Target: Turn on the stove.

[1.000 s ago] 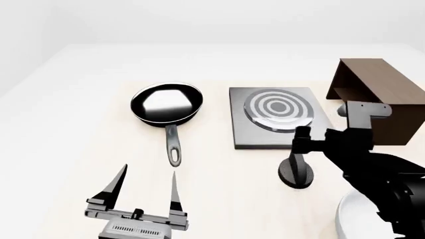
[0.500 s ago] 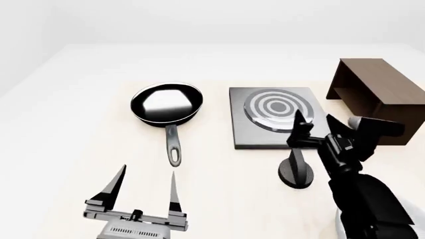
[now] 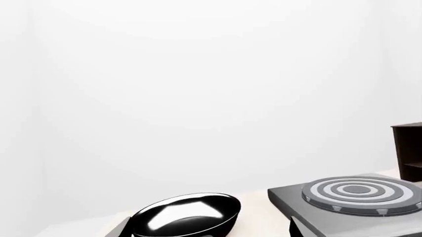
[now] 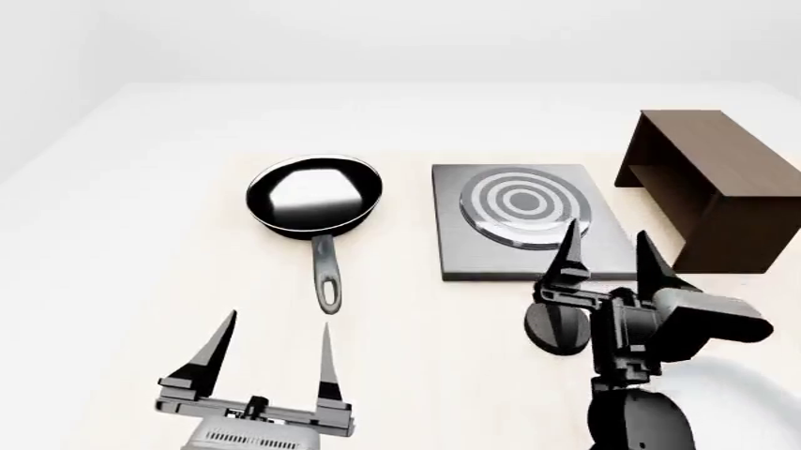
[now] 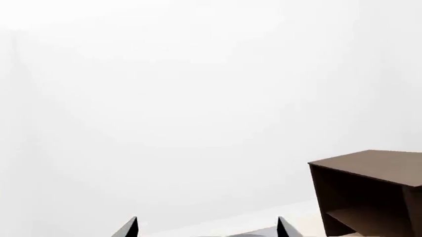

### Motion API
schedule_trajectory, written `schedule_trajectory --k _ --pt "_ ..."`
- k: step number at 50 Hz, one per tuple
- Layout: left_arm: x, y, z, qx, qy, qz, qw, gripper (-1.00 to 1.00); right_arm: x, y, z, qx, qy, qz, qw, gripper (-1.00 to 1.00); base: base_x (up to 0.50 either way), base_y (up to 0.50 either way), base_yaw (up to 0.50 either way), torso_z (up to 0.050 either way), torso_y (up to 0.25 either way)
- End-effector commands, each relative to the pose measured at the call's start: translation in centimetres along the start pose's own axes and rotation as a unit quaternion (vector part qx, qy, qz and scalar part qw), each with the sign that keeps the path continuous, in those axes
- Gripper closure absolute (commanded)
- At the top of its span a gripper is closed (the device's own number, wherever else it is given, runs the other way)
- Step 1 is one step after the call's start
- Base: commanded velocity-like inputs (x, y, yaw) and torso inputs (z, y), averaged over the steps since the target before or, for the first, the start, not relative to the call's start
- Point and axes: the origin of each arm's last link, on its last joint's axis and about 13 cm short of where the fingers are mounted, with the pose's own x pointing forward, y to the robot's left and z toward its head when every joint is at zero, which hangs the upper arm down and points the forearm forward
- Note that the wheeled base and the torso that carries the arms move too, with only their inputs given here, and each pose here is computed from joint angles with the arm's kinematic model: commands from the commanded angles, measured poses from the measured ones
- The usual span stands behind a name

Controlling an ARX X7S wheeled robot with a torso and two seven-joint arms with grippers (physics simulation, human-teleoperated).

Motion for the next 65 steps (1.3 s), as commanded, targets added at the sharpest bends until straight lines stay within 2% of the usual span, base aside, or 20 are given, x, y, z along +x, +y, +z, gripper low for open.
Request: schedule_trajectory --k 1,3,5,7,18,19,21,25,27,32,33,34,36,38,39,43,57,59,61,65 --pt "0.0 0.0 -0.2 0.002 0.000 -0.001 1.000 -1.00 -2.3 0.9 -0.8 -0.073 -0.090 0.003 0.993 -1.00 0.00 0.00 0.00 0.000 0.000" --pt "0.0 0.0 -0.3 0.002 0.000 -0.001 1.000 -1.00 -2.7 1.0 -1.1 -0.071 -0.088 0.010 0.994 -1.00 0.00 0.00 0.00 0.000 0.000" --pt "0.0 0.0 -0.4 0.002 0.002 -0.003 1.000 -1.00 -3.4 1.1 -1.4 -0.094 -0.103 0.018 0.990 -1.00 0.00 0.00 0.00 0.000 0.000" --pt "0.0 0.0 -0.4 0.002 0.002 -0.002 1.000 -1.00 -4.0 1.0 -1.3 -0.083 -0.115 0.012 0.990 -1.00 0.00 0.00 0.00 0.000 0.000" --pt "0.0 -0.1 0.3 0.004 0.003 0.000 1.000 -1.00 -5.3 0.8 -0.7 -0.112 -0.155 -0.005 0.982 -1.00 0.00 0.00 0.00 0.000 0.000" --pt "0.0 -0.1 0.2 0.006 0.003 0.000 1.000 -1.00 -5.4 0.8 -0.5 -0.117 -0.162 -0.001 0.980 -1.00 0.00 0.00 0.00 0.000 0.000" --pt "-0.1 -0.2 0.5 0.044 -0.001 0.002 0.999 -1.00 -5.7 0.9 -0.4 -0.120 -0.169 0.003 0.978 -1.00 0.00 0.00 0.00 0.000 0.000" --pt "-0.1 -0.3 0.7 0.023 -0.003 -0.001 1.000 -1.00 -6.1 0.5 -1.2 -0.097 -0.165 -0.004 0.981 -1.00 0.00 0.00 0.00 0.000 0.000" --pt "-0.1 -0.2 0.5 0.023 -0.003 -0.002 1.000 -1.00 -6.1 1.1 -0.1 -0.129 -0.192 0.020 0.973 -1.00 0.00 0.00 0.00 0.000 0.000" --pt "0.0 -0.1 0.0 0.019 0.000 0.000 1.000 -1.00 -6.7 1.8 -0.4 -0.132 -0.188 0.033 0.973 -1.00 0.00 0.00 0.00 0.000 0.000" --pt "0.0 -0.1 0.0 0.020 0.001 0.000 1.000 -1.00 -6.8 1.7 -0.5 -0.147 -0.187 0.066 0.969 -1.00 0.00 0.00 0.00 0.000 0.000" --pt "0.0 -0.1 -0.1 0.020 0.001 0.000 1.000 -1.00 -6.7 1.2 -0.7 -0.183 -0.190 0.114 0.958 -1.00 0.00 0.00 0.00 0.000 0.000" --pt "0.0 -0.1 -0.1 0.021 0.001 0.000 1.000 -1.00 -7.5 1.8 -1.7 -0.170 -0.187 0.120 0.960 -1.00 0.00 0.00 0.00 0.000 0.000" --pt "0.0 -0.1 -0.1 0.021 0.001 0.000 1.000 -1.00 -7.6 1.8 -1.8 -0.154 -0.202 0.045 0.966 -1.00 0.00 0.00 0.00 0.000 0.000" --pt "0.0 -0.1 -0.1 0.021 0.001 0.000 1.000 -1.00 -7.6 1.8 -1.8 -0.156 -0.205 0.044 0.965 -1.00 0.00 0.00 0.00 0.000 0.000" --pt "-0.1 -0.1 0.1 0.022 -0.002 -0.001 1.000 -1.00 -7.5 2.1 -2.1 -0.179 -0.213 0.057 0.959 -1.00 0.00 0.00 0.00 0.000 0.000" --pt "0.0 -0.2 0.3 0.024 -0.003 -0.003 1.000 -1.00 -7.6 4.0 -0.9 -0.176 -0.227 0.086 0.954 -1.00 0.00 0.00 0.00 0.000 0.000" --pt "0.0 -0.2 0.2 0.022 -0.003 -0.006 1.000 -1.00 -7.9 4.3 -0.4 -0.153 -0.237 0.108 0.953 -1.00 0.00 0.00 0.00 0.000 0.000" --pt "0.0 -0.2 0.2 0.023 -0.003 -0.007 1.000 -1.00 -7.9 4.5 -0.3 -0.171 -0.243 0.108 0.949 -1.00 0.00 0.00 0.00 0.000 0.000" --pt "0.0 -0.2 0.1 0.025 -0.006 -0.010 1.000 -1.00 -8.0 4.5 0.0 -0.165 -0.243 0.109 0.950 -1.00 0.00 0.00 0.00 0.000 0.000"
